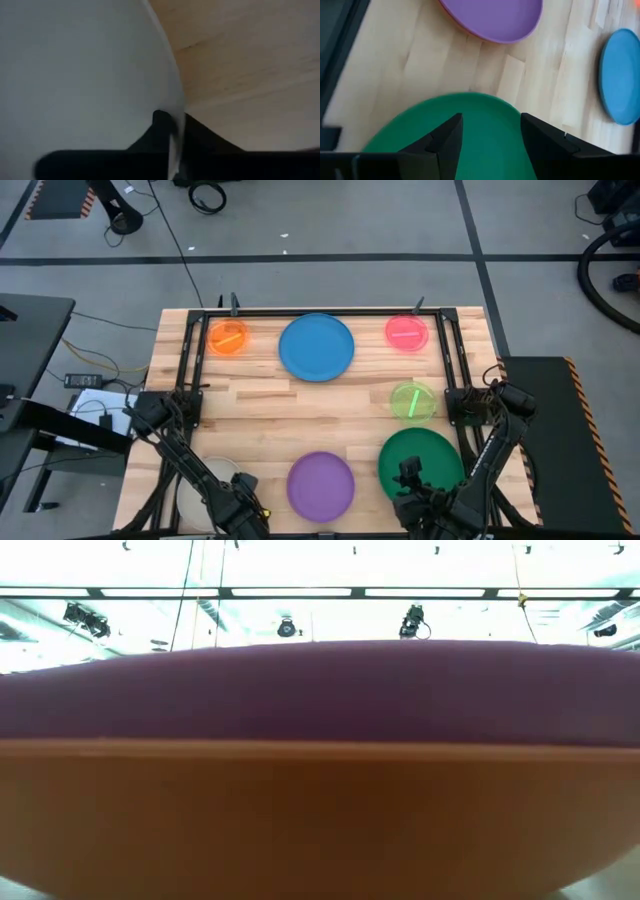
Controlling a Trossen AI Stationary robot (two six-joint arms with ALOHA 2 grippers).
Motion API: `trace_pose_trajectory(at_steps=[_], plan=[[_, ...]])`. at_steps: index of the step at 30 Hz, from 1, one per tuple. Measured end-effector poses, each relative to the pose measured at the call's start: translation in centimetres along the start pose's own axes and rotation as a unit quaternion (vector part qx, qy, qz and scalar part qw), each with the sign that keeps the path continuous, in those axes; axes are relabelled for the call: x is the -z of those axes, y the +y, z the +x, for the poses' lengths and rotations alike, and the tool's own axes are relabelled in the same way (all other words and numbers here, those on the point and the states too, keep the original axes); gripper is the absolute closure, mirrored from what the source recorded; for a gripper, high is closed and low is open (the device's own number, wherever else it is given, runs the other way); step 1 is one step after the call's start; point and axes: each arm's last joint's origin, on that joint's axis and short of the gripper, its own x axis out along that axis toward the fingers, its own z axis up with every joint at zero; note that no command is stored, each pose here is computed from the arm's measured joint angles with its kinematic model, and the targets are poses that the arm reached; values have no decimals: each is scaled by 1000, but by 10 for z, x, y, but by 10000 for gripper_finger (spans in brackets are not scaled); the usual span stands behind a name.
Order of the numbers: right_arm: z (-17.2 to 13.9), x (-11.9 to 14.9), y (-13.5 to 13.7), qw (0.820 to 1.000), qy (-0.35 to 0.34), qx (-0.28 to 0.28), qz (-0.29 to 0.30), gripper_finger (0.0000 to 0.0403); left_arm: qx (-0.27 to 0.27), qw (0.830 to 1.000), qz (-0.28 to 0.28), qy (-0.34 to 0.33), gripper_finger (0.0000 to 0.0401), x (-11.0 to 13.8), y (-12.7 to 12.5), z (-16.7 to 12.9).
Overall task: Stack plastic plates
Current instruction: Stack the gray plate on top of the purple plate
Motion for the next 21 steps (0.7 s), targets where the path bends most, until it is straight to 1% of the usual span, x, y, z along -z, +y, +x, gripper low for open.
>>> trace_pose_trajectory(at_steps=[1, 3, 6, 8, 10, 12, 13, 14, 15, 16, 17, 18, 21], plan=[[0, 1, 0, 1000, 3, 2, -6, 195, 0, 1000, 3, 0, 384, 0, 0, -4], [-1, 4, -2, 1000, 13, 10, -15, 195, 1, 1000, 7, -4, 387, 4, 1, -19], [-3, 7, -6, 999, 29, 22, -22, 195, -6, 1000, 14, -27, 387, 9, 1, -52], [-4, 9, -9, 999, 37, 32, -22, 195, -11, 998, 35, -52, 388, 13, 3, -78], [-4, 10, -10, 998, 38, 39, -22, 195, 14, 994, 64, -93, 388, 15, 3, -106], [-4, 10, -11, 998, 31, 47, -22, 195, 54, 984, 101, -139, 388, 14, 0, -128], [-4, 10, -11, 998, 28, 51, -23, 195, 69, 975, 128, -165, 388, 13, -2, -137], [-4, 9, -12, 998, 24, 55, -22, 195, 82, 964, 167, -188, 388, 12, -4, -144], [-3, 9, -12, 998, 24, 57, -21, 195, 94, 948, 219, -210, 388, 11, -6, -151], [-3, 8, -13, 998, 24, 58, -20, 195, 101, 926, 276, -236, 388, 12, -9, -154], [-3, 8, -13, 998, 24, 58, -20, 195, 104, 905, 320, -261, 388, 11, -13, -156], [-2, 8, -14, 998, 25, 58, -19, 195, 103, 887, 358, -273, 388, 8, -16, -157], [-1, 7, -15, 998, 26, 59, -17, 195, 96, 838, 459, -279, 388, -1, -27, -160]])
